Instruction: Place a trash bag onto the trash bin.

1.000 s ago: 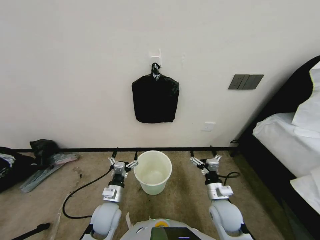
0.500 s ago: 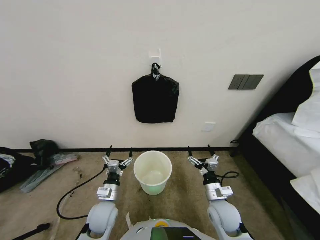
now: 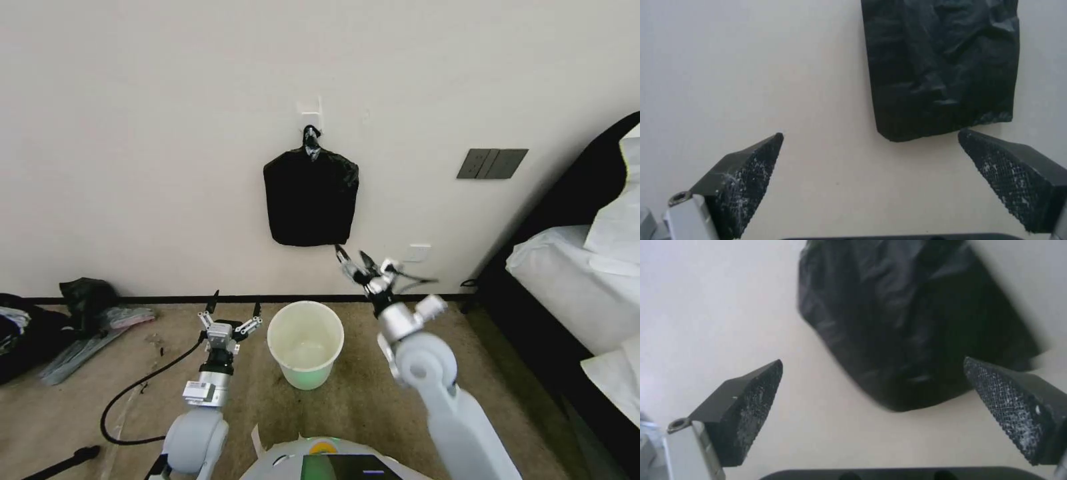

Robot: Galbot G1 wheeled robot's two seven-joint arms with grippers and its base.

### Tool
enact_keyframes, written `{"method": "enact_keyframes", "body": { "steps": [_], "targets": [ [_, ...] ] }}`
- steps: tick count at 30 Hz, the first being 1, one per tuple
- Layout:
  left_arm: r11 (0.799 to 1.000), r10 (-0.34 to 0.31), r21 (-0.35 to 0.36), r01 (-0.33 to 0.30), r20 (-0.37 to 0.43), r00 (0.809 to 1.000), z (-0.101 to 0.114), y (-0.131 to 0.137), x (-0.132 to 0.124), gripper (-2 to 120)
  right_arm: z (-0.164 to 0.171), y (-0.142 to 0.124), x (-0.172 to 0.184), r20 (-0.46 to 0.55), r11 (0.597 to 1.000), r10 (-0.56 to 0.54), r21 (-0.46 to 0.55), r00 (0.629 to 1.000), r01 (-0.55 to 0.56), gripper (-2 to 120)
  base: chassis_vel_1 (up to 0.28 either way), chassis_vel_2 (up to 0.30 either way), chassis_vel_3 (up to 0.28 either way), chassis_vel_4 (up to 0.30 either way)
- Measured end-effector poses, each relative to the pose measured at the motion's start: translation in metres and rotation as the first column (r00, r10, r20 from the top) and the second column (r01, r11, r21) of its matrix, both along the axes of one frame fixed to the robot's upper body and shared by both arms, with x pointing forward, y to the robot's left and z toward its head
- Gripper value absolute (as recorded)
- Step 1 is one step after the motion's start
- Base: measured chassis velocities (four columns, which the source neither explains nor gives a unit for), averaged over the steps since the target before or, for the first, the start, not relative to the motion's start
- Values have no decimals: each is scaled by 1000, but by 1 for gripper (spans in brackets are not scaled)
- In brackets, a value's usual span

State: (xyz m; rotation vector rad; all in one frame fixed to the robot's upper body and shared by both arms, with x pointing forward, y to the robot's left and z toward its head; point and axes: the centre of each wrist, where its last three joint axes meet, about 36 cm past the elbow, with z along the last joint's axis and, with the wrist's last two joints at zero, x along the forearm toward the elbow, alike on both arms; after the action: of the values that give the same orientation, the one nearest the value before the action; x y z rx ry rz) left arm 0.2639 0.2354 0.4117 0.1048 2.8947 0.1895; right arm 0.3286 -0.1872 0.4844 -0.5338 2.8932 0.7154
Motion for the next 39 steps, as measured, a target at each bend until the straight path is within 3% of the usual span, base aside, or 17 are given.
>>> {"method": "enact_keyframes", "body": {
  "steps": [2,3,4,6,10,13,19,24,37,39],
  "targets": [
    [1000,10,-1,-10,2,1000,0,2,-2,100,30,10,23,-38,985,109,136,993,-103,100,0,0,0,0],
    [1000,10,-1,-10,2,1000,0,2,-2,100,30,10,23,-38,985,109,136,993,-103,100,0,0,0,0],
    [1000,8,0,-8,4,1000,0,3,-4,100,43,14,32,-72,970,159,198,985,-142,100,0,0,0,0],
    [1000,10,-1,-10,8,1000,0,3,-7,100,77,22,64,-118,901,308,356,944,-249,100,0,0,0,0],
    [1000,20,-4,-20,6,1000,0,4,-8,100,97,26,94,-109,860,363,422,926,-287,100,0,0,0,0],
    [1000,28,7,-28,-3,1000,-1,5,-13,100,115,33,142,-110,814,398,500,911,-296,100,0,0,0,0],
    [999,31,7,-31,-1,1000,-2,6,-15,100,141,47,183,-89,799,398,523,913,-297,100,0,0,0,0],
    [999,36,9,-36,3,999,2,7,-18,100,185,64,228,-37,757,392,581,919,-300,100,0,0,0,0],
    [999,43,7,-43,7,999,7,4,-23,100,188,73,252,-113,772,365,592,924,-232,100,0,0,0,0],
    [999,44,9,-45,9,999,8,4,-23,100,188,76,256,-120,772,367,592,922,-230,94,0,0,0,0]
  ]
}}
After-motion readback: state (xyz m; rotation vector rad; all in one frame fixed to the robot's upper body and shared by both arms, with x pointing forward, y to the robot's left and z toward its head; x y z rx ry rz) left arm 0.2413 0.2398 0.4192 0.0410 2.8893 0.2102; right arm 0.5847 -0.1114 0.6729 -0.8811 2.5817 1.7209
